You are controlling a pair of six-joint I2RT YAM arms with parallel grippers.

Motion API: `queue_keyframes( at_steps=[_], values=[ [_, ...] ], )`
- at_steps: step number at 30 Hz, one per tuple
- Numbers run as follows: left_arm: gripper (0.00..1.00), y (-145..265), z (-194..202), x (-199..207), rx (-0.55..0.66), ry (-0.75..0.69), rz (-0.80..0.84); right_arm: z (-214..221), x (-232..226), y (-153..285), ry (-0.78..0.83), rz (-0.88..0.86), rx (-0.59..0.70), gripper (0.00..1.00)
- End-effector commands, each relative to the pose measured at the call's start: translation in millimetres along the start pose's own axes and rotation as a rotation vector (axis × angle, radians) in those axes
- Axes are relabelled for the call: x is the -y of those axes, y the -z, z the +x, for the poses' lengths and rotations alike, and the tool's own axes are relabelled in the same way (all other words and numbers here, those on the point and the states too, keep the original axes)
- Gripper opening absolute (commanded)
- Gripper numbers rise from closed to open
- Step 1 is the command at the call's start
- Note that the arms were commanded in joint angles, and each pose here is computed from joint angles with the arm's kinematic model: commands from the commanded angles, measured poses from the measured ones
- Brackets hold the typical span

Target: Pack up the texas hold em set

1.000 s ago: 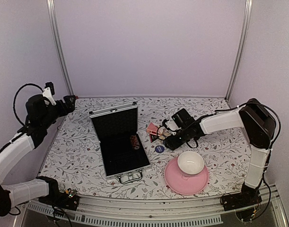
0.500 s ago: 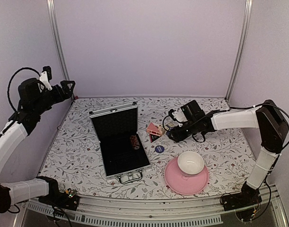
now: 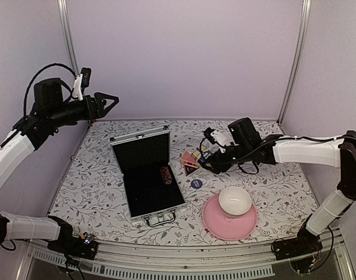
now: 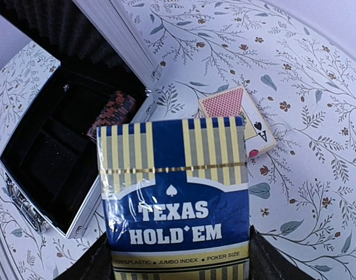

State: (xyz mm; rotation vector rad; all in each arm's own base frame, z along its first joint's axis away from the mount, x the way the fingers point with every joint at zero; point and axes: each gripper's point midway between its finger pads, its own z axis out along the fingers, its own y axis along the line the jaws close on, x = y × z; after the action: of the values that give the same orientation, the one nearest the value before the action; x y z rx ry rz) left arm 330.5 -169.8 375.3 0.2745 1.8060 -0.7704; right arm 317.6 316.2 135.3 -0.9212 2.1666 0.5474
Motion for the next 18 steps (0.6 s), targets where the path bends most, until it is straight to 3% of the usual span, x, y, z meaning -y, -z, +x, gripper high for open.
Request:
queue_keyframes(
  at_steps=[1,10,18],
  values=[
    [0.83,3.5,1.0,49.6,-0.045,-0.047,0.135,-43.0,-17.6,34.7,0.035,-0.054,0.159,0.52],
    [0.84,-9.7,41.5,135.8,-0.254,0.032,0.449,-62.9,-30.7,84.8,0.052,-0.067,0.272,0.51],
    [0.84,-34.3,71.9,156.5,-0.381,0.177,0.516,-94.9,-72.0,110.1,0.22,-0.087,0.379,0.51]
  ],
)
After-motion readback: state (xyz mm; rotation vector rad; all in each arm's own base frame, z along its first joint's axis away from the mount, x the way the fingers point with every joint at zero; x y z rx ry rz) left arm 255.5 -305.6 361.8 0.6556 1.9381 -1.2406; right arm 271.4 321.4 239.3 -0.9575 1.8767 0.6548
